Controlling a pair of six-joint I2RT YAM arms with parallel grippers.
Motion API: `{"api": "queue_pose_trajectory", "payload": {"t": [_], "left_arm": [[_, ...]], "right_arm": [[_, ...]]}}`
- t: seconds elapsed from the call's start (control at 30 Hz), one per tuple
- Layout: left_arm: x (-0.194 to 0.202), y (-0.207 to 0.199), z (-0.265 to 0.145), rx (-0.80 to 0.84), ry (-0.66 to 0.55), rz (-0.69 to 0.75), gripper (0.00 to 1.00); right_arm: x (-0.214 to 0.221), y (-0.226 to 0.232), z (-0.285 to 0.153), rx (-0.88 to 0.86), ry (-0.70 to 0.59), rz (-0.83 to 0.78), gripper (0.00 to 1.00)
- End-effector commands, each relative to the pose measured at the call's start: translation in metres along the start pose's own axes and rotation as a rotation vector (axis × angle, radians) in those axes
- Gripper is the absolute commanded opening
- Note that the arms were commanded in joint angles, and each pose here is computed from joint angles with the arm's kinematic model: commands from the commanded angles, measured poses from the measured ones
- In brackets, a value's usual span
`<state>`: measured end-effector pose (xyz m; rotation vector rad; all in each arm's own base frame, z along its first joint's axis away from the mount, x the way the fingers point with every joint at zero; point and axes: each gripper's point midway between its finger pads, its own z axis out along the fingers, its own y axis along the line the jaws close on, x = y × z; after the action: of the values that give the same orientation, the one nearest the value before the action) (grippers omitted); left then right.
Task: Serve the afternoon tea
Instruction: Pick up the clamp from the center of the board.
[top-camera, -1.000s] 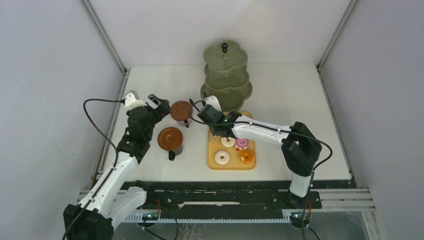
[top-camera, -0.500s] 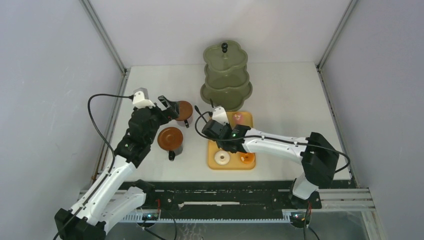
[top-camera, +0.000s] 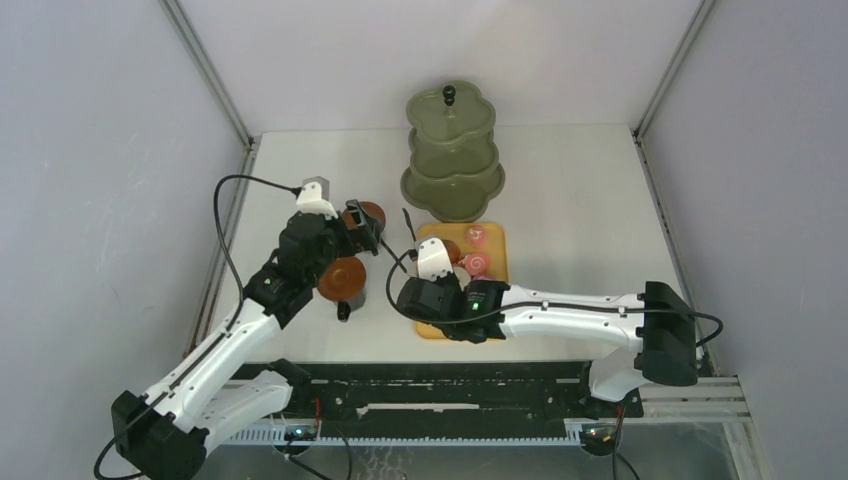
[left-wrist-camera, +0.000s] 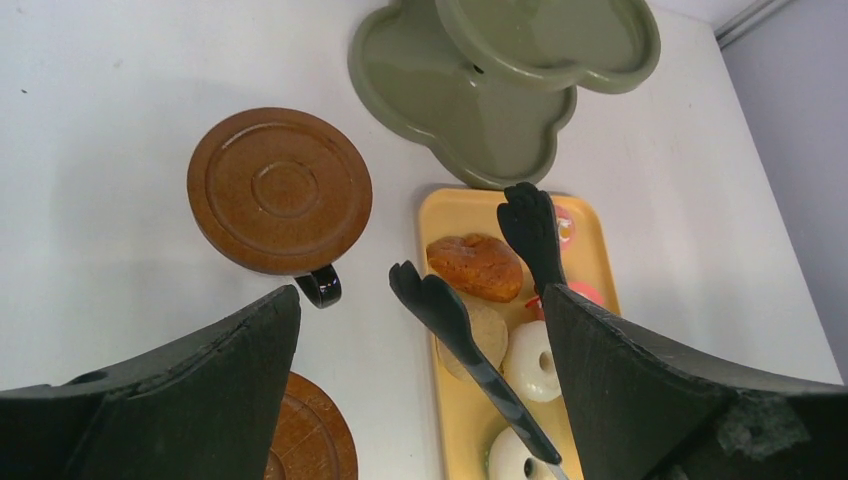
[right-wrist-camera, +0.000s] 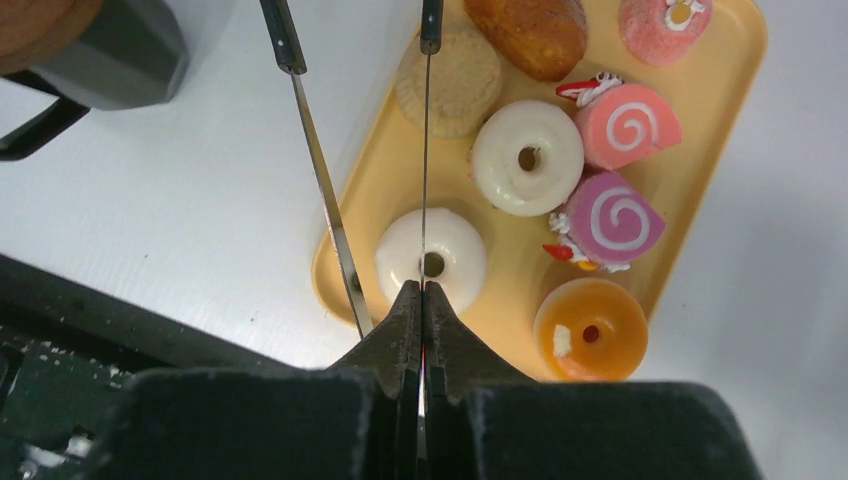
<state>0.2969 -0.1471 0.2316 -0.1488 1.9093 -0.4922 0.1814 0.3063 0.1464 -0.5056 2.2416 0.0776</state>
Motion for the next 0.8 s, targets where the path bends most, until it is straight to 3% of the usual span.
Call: {"api": "queue_pose_trajectory", "payload": {"t": [0.0,0.3,0.77], "left_arm": [[-0.018,-0.022,-0.002,0.064,-0.017,0.015,0.96],[-0.004,-0.03,-0.004,0.078,0.046,-0.04,0.86],[0.009,-0.079,0.0,0.209,0.165,-0.093,0.69]], "right_arm": [[-0.018,-0.002,-0.022,0.001,-0.089,0.069,0.0],[-0.025,-0.005,-0.036,0.012,-0.148,0.075,0.0],[-0.036,-0.004,-0.043,0.05,-0.24,0.056,0.0]]}}
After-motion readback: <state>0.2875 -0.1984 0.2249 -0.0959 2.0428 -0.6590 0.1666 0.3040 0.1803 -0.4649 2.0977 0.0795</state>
